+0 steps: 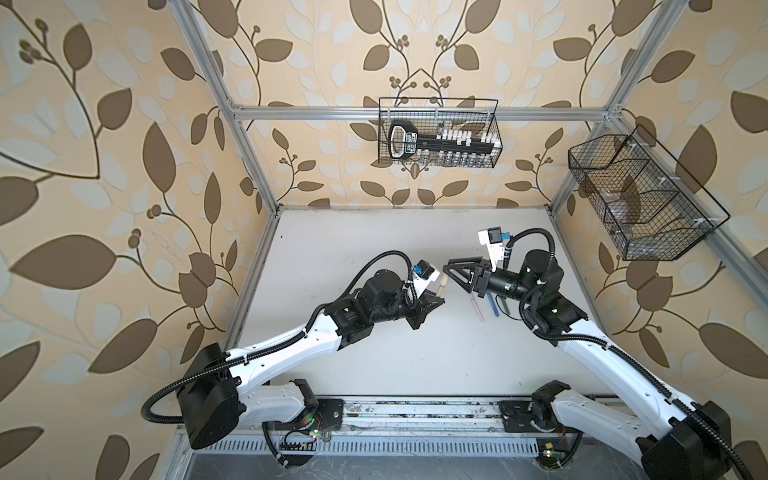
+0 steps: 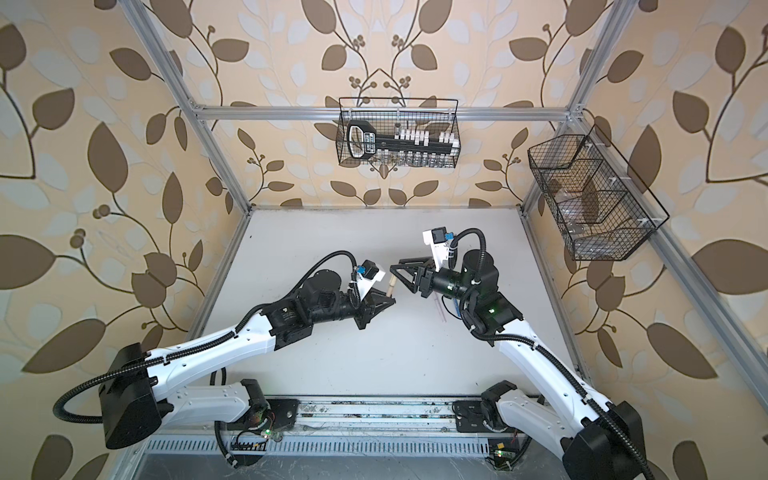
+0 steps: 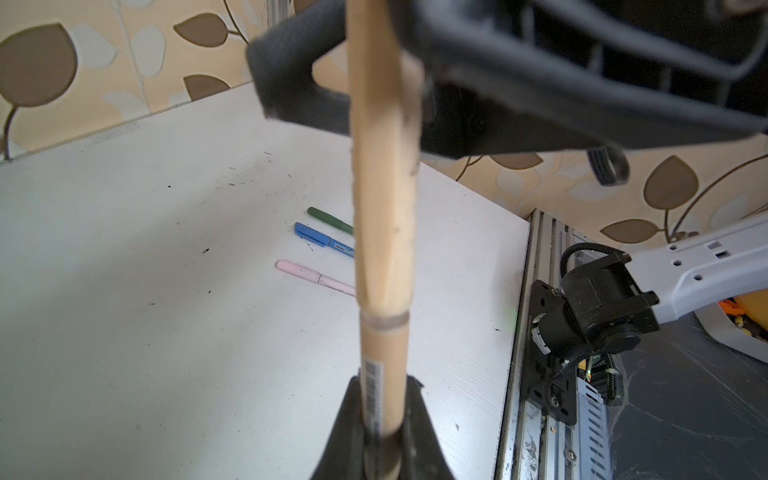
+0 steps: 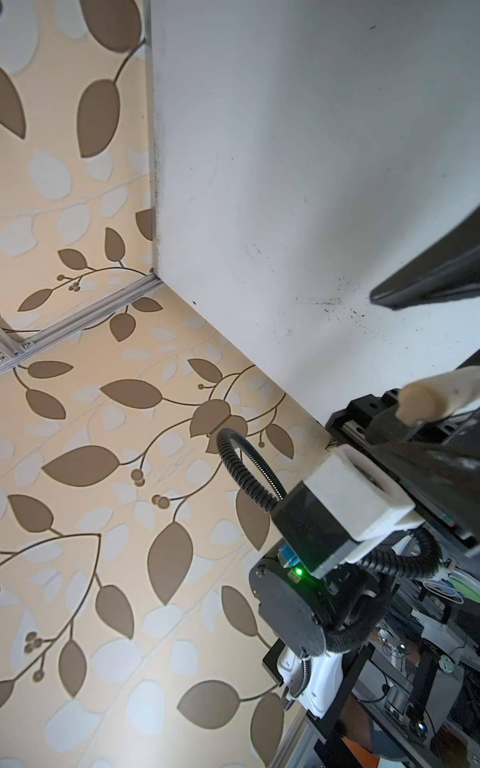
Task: Insert the pens into the pen caps
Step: 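Press the cap down onto the pen with the right gripper while the left holds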
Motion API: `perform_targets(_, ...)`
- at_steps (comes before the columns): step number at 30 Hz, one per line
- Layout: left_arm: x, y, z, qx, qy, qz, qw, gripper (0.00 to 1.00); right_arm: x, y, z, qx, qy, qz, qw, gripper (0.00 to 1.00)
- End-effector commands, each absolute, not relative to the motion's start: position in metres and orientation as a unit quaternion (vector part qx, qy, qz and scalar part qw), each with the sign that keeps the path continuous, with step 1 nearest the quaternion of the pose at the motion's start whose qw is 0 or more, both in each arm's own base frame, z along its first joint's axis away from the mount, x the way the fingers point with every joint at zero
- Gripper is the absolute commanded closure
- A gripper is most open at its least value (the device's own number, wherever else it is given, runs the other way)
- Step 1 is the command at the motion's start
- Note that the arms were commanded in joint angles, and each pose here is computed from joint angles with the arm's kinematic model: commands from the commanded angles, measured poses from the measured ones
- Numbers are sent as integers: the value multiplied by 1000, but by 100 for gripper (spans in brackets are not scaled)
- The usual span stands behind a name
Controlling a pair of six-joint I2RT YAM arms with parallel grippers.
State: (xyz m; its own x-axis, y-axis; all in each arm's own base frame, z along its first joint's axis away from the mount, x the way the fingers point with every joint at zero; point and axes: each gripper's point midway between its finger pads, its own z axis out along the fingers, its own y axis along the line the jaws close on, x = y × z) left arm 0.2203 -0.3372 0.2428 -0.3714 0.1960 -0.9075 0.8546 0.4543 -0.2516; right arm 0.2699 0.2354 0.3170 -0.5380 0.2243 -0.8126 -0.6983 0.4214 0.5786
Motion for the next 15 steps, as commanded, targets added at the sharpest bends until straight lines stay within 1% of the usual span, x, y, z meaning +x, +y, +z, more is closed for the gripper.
perform_targets(1, 217, -343, 271, 365, 706, -401, 455, 100, 264, 240, 331, -188, 697, 520, 456, 48)
perform_targets(5, 217, -343, 272, 364, 706, -401, 456, 100, 261, 242, 330, -192, 695, 524, 454, 53)
perform_targets(6, 217, -343, 273, 364, 705, -401, 457, 100, 260, 243, 330, -193, 694, 526, 453, 56)
perform_targets(13, 222, -340, 284, 356, 701, -391, 478, 100, 258, 245, 323, -192, 694, 530, 447, 77)
perform_targets(15, 225, -338, 291, 351, 698, -386, 490, 100, 257, 246, 322, -193, 694, 533, 445, 85)
